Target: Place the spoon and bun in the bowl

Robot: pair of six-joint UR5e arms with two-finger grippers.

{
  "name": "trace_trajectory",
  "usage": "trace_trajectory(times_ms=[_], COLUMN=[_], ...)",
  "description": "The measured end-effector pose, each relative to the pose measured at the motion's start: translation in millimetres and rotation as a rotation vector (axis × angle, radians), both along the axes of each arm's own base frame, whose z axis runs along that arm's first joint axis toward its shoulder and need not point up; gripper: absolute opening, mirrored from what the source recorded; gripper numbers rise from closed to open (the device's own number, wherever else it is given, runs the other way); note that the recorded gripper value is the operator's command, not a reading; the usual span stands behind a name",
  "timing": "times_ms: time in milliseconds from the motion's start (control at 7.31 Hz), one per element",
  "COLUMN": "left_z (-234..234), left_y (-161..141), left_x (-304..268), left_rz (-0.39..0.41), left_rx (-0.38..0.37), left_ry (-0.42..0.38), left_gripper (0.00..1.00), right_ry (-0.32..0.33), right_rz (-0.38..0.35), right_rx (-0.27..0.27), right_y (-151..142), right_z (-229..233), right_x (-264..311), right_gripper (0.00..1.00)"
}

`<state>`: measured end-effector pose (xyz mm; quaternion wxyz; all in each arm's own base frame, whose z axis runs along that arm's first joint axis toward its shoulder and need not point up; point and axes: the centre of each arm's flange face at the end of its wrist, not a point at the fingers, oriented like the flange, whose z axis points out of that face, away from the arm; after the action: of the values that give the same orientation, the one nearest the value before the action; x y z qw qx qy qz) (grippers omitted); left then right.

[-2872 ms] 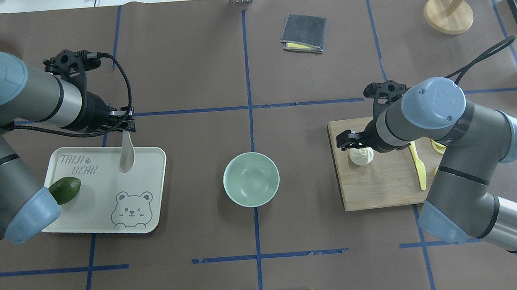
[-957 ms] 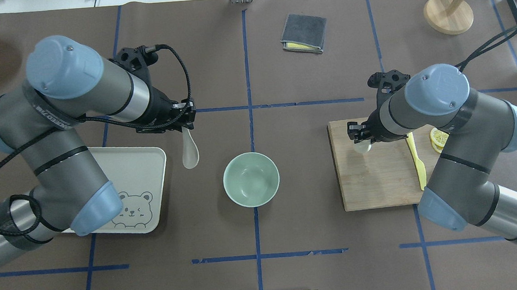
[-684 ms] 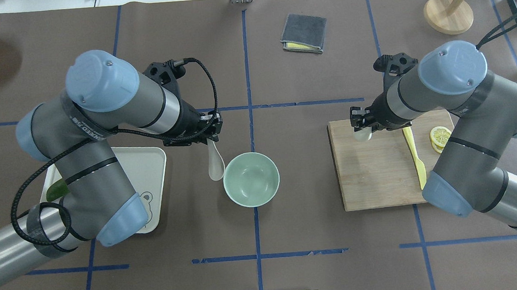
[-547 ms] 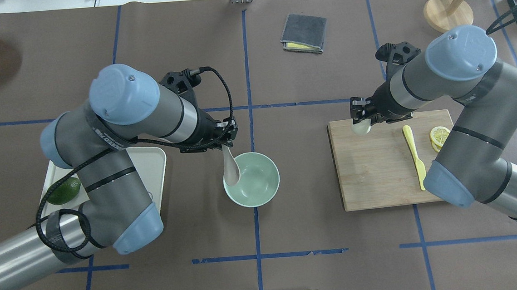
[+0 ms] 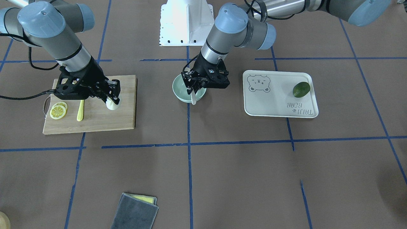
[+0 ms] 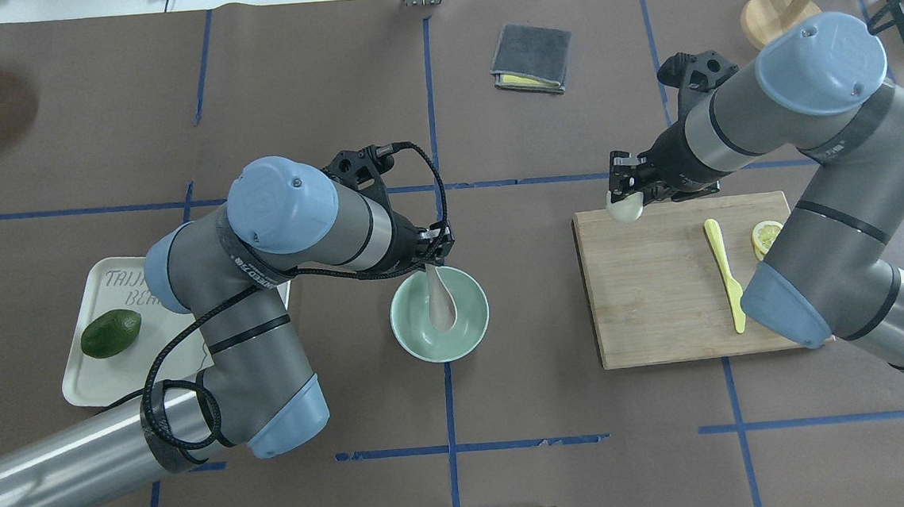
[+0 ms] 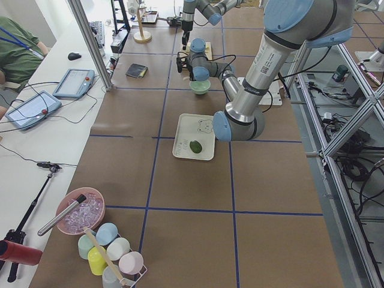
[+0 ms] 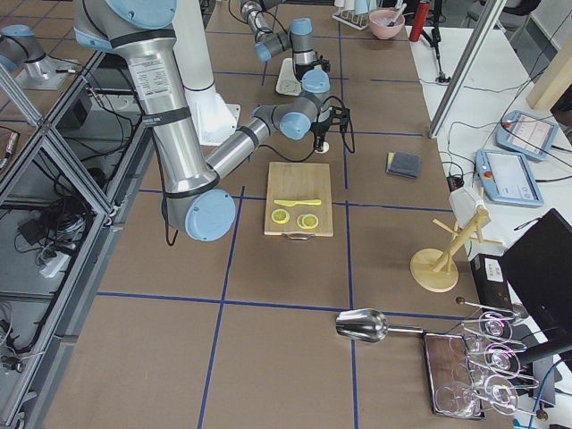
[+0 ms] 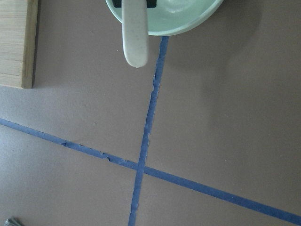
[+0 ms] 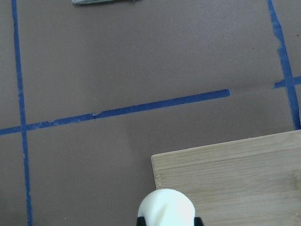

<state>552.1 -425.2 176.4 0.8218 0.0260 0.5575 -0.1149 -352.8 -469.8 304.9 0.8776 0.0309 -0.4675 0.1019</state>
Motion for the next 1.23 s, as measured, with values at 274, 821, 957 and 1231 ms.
trace_trajectory(times_ms=[274, 821, 957, 1231], left_z=[3, -7, -6, 6], left_y=[-1, -20, -30, -56], left_x=[2, -53, -85, -149], left_rz=[-0.009, -0.033, -0.029, -0.03], left_rx=[0.014, 0.086, 0.126, 0.189], left_ry=[0.001, -0.049, -0.109, -0.219], left_gripper=[1.0, 1.0, 1.0, 1.0], right_ry=[-0.007, -0.044, -0.068, -0.098], right_rz=[0.002, 0.002, 0.004, 0.021], right_rx=[0.004, 0.014, -0.003, -0.029], right_y=[1, 3, 10, 37], right_z=[-5, -32, -48, -76], right_x=[1, -11, -26, -70], right_gripper=[0.4, 0.41, 0.42, 0.44])
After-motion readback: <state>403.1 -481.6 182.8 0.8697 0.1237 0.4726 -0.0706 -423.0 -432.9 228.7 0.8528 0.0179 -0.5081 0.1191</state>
